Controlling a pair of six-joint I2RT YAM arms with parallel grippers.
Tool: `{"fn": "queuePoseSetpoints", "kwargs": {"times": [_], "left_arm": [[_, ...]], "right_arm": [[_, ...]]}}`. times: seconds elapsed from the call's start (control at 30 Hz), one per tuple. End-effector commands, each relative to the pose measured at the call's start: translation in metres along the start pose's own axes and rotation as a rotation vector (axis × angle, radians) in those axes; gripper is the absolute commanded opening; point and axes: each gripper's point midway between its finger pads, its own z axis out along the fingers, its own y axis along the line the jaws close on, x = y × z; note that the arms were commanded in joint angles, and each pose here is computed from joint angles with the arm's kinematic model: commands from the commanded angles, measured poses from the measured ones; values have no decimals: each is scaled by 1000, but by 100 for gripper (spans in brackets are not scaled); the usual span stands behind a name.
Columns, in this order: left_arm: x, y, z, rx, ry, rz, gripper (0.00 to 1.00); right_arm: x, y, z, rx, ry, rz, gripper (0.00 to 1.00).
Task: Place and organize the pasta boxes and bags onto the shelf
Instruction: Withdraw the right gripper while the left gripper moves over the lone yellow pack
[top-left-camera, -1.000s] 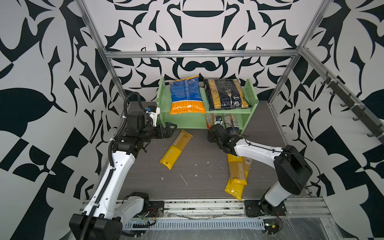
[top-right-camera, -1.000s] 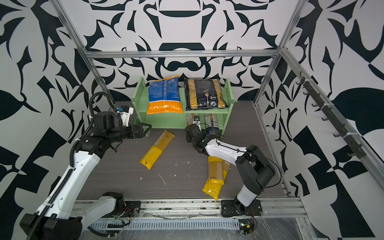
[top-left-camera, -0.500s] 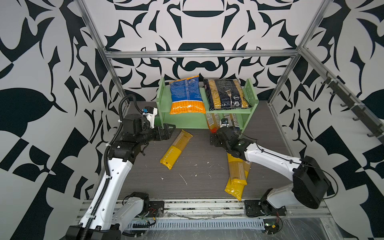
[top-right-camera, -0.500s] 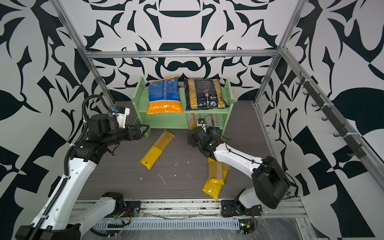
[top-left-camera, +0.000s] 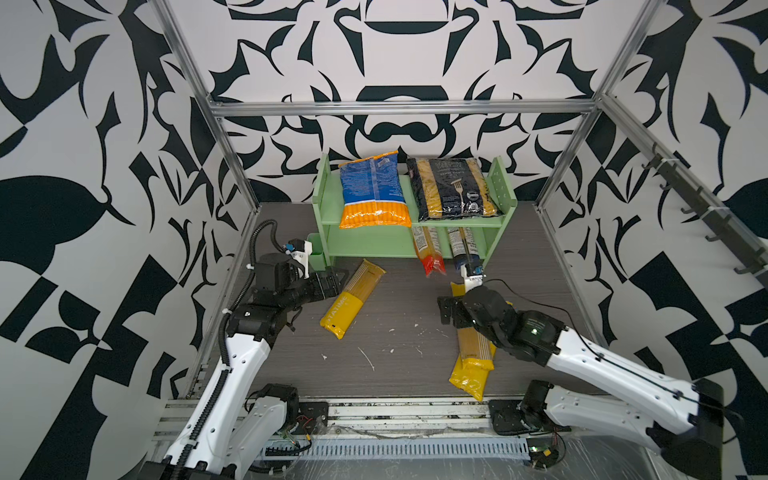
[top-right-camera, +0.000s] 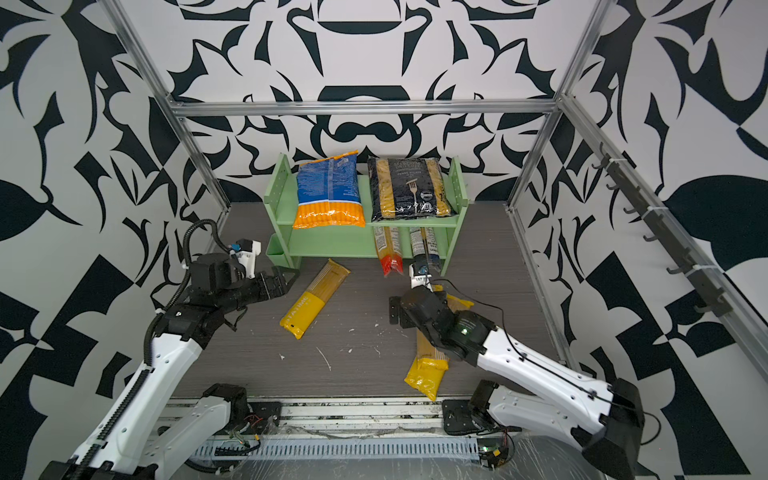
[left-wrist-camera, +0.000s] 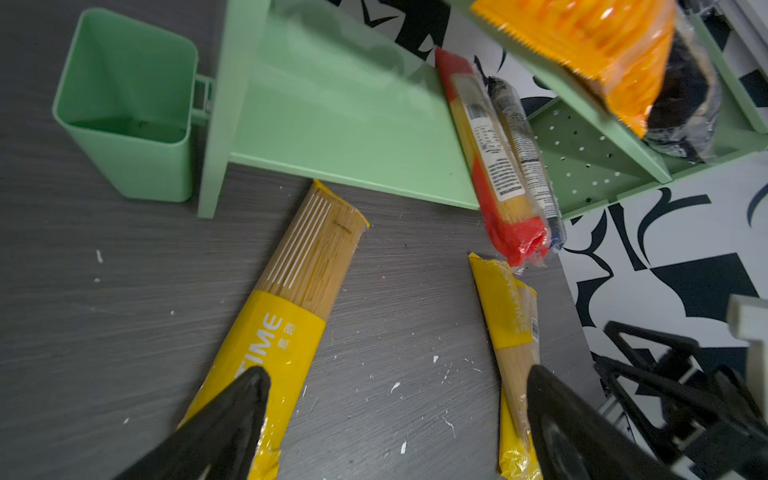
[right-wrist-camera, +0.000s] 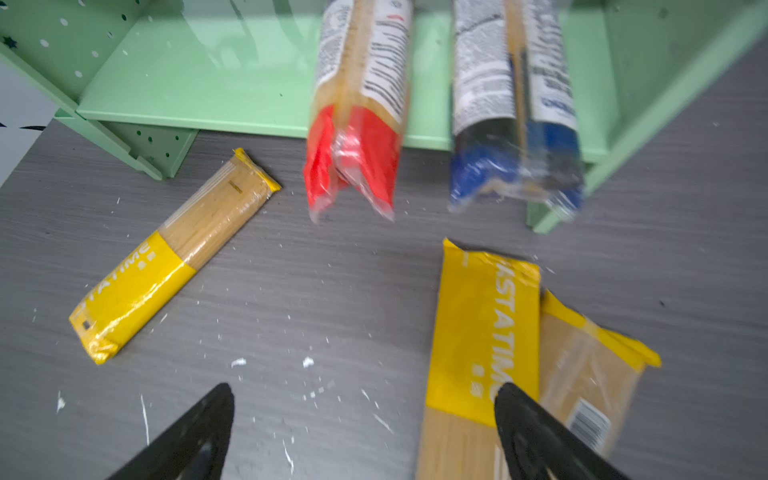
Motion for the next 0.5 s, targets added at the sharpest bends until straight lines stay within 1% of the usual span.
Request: {"fn": "queuePoseSetpoints", "kwargs": {"times": [0.0, 0.13, 0.3, 0.47], "left_arm": [[6, 12, 6, -34, -15, -59, 99], [19, 17, 15, -83, 8, -66, 99], [36, 22, 28, -133, 53, -118, 99], [65, 23, 41, -202, 95, -77, 99]], "right_arm": [[17, -16, -16, 43, 32, 13, 100], [26, -16, -26, 22, 51, 0, 100], [34, -8, -31, -20, 64, -18, 100], [34, -4, -35, -48, 58, -37, 100]]}}
